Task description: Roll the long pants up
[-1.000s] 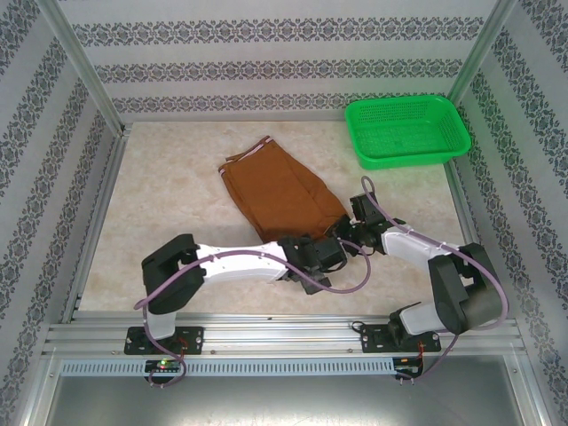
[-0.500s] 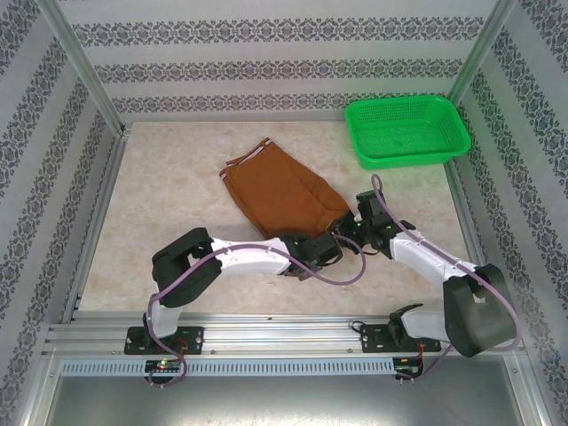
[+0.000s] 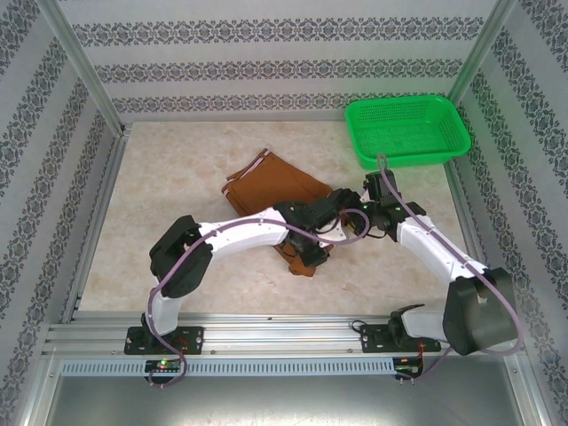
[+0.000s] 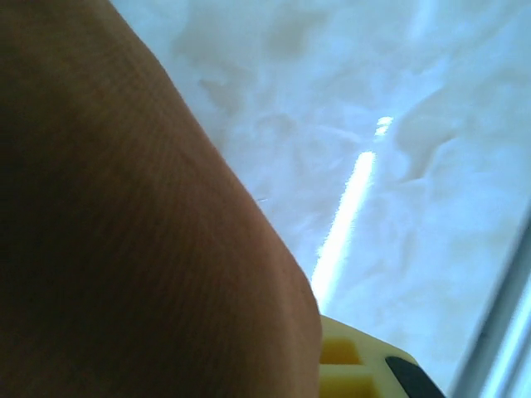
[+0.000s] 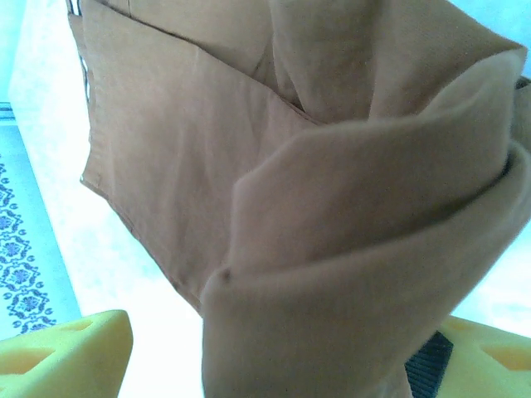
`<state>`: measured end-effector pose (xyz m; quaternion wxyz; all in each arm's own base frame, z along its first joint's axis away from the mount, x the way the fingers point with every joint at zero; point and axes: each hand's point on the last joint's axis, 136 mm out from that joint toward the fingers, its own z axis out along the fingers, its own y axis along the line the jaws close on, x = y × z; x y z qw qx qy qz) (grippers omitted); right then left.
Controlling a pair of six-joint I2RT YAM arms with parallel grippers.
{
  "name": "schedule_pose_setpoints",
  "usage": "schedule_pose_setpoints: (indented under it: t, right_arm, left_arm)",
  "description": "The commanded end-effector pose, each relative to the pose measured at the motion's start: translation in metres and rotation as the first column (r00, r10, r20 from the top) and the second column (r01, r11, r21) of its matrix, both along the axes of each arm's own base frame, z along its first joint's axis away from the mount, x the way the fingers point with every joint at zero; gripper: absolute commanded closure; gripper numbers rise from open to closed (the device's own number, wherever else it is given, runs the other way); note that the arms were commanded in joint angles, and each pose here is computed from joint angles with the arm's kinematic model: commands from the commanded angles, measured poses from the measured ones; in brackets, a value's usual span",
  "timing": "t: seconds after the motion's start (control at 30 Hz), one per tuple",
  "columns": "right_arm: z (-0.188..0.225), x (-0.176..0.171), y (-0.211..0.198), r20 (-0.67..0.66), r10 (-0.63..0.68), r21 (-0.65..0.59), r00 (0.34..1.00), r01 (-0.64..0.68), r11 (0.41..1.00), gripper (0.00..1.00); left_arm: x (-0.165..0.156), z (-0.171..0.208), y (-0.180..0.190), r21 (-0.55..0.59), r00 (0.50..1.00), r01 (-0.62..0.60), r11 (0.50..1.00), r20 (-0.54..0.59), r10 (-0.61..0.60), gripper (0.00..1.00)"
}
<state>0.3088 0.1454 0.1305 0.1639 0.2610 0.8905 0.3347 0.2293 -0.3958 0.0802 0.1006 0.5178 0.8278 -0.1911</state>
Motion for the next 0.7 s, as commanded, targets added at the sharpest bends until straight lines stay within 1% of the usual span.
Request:
schedule_pose_setpoints:
  t: [0.0, 0.07, 0.13, 0.2, 0.27, 0.3, 0.33, 0.37, 0.4, 0.47, 0.6, 0.63, 0.67]
  right_arm:
    - [0.003, -0.013, -0.015, 0.005, 0.001, -0.067, 1.0, 0.0, 0.998, 0.15]
    - [0.0, -0.02, -0.021, 0.003, -0.011, -0.088, 1.0, 0.011, 0.996, 0.15]
    - [-0.005, -0.024, -0.023, 0.001, -0.018, -0.083, 1.0, 0.018, 0.996, 0.15]
    - [-0.008, -0.024, -0.021, -0.001, -0.016, -0.063, 1.0, 0.016, 0.998, 0.15]
    - [-0.01, -0.024, -0.016, -0.012, -0.003, -0.041, 1.0, 0.003, 0.999, 0.15]
    - [-0.011, -0.023, -0.014, -0.019, 0.005, -0.031, 1.0, -0.006, 0.999, 0.15]
    - [-0.012, -0.023, -0.012, -0.024, 0.01, -0.022, 1.0, -0.011, 1.0, 0.15]
    - [-0.014, -0.022, -0.011, -0.027, 0.011, -0.017, 1.0, -0.012, 1.0, 0.15]
    - [-0.016, -0.022, -0.01, -0.028, 0.012, -0.012, 1.0, -0.012, 1.0, 0.15]
    - [-0.021, -0.023, -0.01, -0.039, 0.012, -0.009, 0.999, -0.012, 1.0, 0.15]
    - [-0.034, -0.021, -0.007, -0.056, 0.019, 0.0, 0.998, -0.019, 1.0, 0.15]
    - [-0.038, -0.019, -0.005, -0.065, 0.021, 0.008, 0.998, -0.021, 1.0, 0.14]
    - [-0.043, -0.018, -0.002, -0.076, 0.027, 0.018, 0.997, -0.025, 1.0, 0.15]
  left_arm:
    - [-0.036, 0.014, -0.001, -0.14, 0.933, 0.029, 0.99, -0.352, -0.077, 1.0]
    - [-0.034, 0.025, -0.002, -0.215, 0.886, -0.008, 0.977, -0.454, -0.093, 0.99]
    - [-0.029, 0.031, -0.001, -0.255, 0.85, -0.048, 0.966, -0.519, -0.095, 0.99]
    - [-0.025, 0.03, 0.0, -0.263, 0.828, -0.073, 0.962, -0.554, -0.088, 1.0]
    - [-0.023, 0.038, -0.002, -0.325, 0.79, -0.099, 0.94, -0.601, -0.125, 0.99]
    - [-0.019, 0.042, -0.003, -0.359, 0.769, -0.132, 0.924, -0.625, -0.134, 0.99]
    - [-0.016, 0.047, -0.003, -0.4, 0.737, -0.16, 0.902, -0.656, -0.161, 0.98]
    - [-0.012, 0.05, -0.001, -0.419, 0.719, -0.179, 0.89, -0.673, -0.172, 0.98]
    - [-0.008, 0.053, 0.001, -0.437, 0.696, -0.201, 0.877, -0.693, -0.186, 1.0]
    - [-0.005, 0.064, 0.004, -0.476, 0.666, -0.215, 0.853, -0.71, -0.228, 1.0]
    - [-0.01, 0.084, 0.009, -0.534, 0.622, -0.215, 0.818, -0.72, -0.307, 1.0]
    - [-0.012, 0.091, 0.01, -0.555, 0.611, -0.217, 0.803, -0.719, -0.332, 1.0]
    - [-0.013, 0.101, 0.012, -0.588, 0.593, -0.234, 0.774, -0.718, -0.366, 1.0]
